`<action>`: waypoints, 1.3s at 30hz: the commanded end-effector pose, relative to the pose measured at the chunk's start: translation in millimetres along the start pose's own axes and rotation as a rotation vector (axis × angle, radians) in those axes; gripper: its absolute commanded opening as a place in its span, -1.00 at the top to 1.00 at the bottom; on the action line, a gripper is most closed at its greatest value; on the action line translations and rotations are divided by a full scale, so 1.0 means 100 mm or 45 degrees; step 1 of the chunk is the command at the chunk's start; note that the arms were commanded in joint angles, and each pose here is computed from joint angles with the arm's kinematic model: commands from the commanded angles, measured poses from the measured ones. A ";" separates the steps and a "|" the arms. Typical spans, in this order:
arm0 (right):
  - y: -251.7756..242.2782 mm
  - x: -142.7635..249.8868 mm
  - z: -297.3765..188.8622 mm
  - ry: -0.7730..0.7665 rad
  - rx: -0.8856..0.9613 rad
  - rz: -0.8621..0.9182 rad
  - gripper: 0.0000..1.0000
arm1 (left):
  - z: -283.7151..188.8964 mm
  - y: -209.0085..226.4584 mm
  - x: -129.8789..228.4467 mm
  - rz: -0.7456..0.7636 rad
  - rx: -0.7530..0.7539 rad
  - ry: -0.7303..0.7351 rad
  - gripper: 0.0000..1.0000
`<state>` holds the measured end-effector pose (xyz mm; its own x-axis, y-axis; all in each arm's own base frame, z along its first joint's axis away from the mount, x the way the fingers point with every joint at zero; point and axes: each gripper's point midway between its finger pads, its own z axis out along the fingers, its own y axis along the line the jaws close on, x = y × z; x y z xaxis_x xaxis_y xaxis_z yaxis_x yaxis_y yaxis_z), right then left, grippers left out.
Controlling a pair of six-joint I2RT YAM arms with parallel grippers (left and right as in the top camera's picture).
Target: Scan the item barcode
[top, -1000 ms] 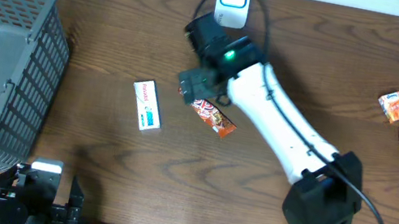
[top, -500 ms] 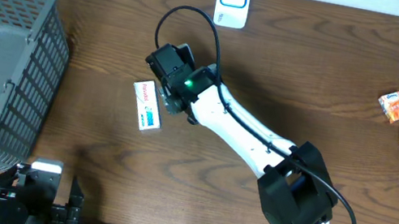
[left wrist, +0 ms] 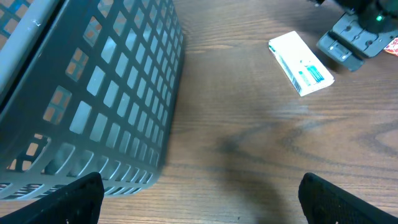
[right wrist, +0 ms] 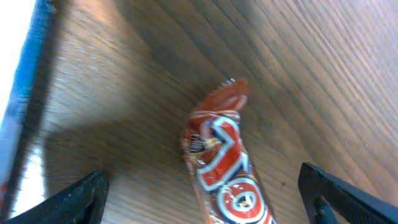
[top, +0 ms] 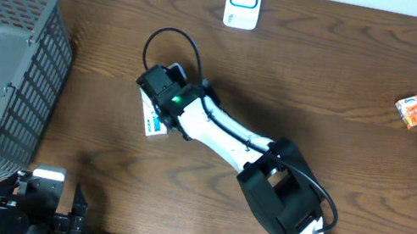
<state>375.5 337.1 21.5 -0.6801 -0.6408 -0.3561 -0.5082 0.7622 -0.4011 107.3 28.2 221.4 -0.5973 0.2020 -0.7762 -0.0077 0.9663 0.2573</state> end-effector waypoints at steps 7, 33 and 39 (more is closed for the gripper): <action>0.00 0.10 0.20 0.039 0.083 -0.059 -0.69 | -0.02 -0.01 -0.01 -0.001 0.010 -0.015 -0.98; 0.02 0.08 0.35 0.038 -0.055 0.023 -0.27 | -0.02 -0.01 -0.01 -0.001 0.010 -0.015 -0.98; 0.10 0.21 0.42 0.073 -0.102 0.016 -0.19 | -0.02 -0.01 -0.01 -0.001 0.010 -0.015 -0.98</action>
<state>392.7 339.4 11.4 -0.6839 -0.6131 -0.3954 -0.5038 0.7889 -0.3518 107.3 28.2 221.2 -0.5979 0.2020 -0.7757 -0.0075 0.9663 0.2573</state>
